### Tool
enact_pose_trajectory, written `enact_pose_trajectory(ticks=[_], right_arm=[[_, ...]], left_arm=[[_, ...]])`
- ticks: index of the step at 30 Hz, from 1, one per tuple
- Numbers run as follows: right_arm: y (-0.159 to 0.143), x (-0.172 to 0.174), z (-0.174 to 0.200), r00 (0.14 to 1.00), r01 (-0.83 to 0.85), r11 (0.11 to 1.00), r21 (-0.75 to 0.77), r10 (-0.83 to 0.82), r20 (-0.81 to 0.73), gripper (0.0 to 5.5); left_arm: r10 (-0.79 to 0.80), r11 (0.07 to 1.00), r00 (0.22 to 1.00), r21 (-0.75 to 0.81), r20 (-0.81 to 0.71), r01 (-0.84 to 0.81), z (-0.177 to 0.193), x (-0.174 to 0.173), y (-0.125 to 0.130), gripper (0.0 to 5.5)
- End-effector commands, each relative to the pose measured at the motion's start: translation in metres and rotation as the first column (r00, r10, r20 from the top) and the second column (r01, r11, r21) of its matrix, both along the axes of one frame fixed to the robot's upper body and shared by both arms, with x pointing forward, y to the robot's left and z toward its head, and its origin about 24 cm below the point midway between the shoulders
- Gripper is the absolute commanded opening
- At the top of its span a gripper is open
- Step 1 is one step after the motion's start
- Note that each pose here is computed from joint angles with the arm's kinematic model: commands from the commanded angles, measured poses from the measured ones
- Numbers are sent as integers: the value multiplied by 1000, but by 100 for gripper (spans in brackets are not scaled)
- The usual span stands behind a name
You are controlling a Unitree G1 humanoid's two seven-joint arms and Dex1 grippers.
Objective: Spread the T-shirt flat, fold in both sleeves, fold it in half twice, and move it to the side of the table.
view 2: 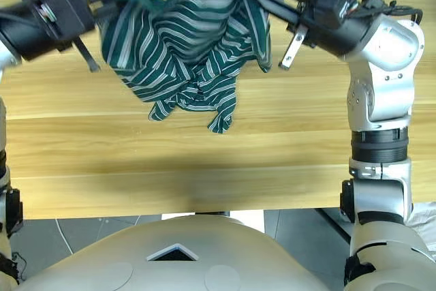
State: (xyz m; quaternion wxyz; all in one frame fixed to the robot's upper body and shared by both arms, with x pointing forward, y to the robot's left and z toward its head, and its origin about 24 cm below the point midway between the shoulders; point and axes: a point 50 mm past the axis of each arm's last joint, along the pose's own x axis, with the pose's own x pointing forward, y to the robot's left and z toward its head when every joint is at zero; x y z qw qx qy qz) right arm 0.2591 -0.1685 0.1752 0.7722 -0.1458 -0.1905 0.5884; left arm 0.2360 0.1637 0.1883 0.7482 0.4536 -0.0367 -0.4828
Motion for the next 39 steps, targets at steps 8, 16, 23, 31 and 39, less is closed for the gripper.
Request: enact_pose_trajectory(ticks=[8,16,23,31,39], right_arm=[[-3,-94,-6,719,-522,850,66,480,-503,0],[0,17,-17,963,-97,969,-229,33,-266,0],[-24,147,151,225,923,377,75,-688,690,0],[-15,132,209,-64,864,359,354,-618,784,0],[-5,146,143,163,856,494,150,-535,829,0]], left_arm=[[-446,893,695,-224,-564,391,-10,-108,-14,0],[-72,982,959,148,-275,116,-4,29,0,0],[494,739,391,-138,777,-659,187,167,12,0],[377,706,115,-205,919,-678,251,145,20,0],[199,708,460,197,865,-678,163,176,30,0]])
